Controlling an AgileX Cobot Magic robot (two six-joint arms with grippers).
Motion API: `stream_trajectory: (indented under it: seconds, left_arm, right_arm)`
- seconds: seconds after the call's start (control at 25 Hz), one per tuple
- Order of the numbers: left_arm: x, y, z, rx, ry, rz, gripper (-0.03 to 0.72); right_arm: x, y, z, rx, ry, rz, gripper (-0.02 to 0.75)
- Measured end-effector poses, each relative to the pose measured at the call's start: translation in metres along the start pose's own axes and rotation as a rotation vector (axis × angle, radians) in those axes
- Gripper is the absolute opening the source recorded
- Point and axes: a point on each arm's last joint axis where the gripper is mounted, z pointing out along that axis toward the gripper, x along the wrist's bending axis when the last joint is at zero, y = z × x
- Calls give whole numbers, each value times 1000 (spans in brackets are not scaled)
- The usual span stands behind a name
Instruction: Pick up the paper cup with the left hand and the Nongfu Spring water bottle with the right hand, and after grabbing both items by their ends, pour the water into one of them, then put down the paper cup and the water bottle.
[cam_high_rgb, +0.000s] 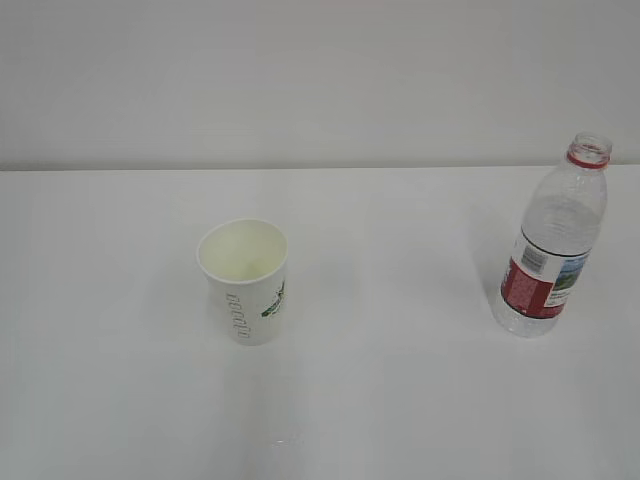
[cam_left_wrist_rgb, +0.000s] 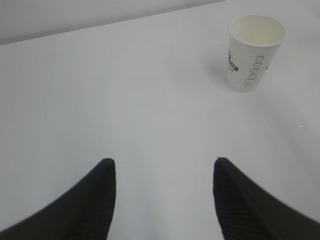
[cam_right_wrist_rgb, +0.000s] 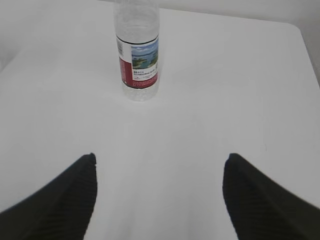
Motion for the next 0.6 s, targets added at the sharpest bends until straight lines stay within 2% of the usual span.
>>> stream_trajectory:
  seconds: [0.6]
  left_arm:
    - [0,0,0,0,0,0,451]
  right_arm:
    - [0,0,0,0,0,0,588]
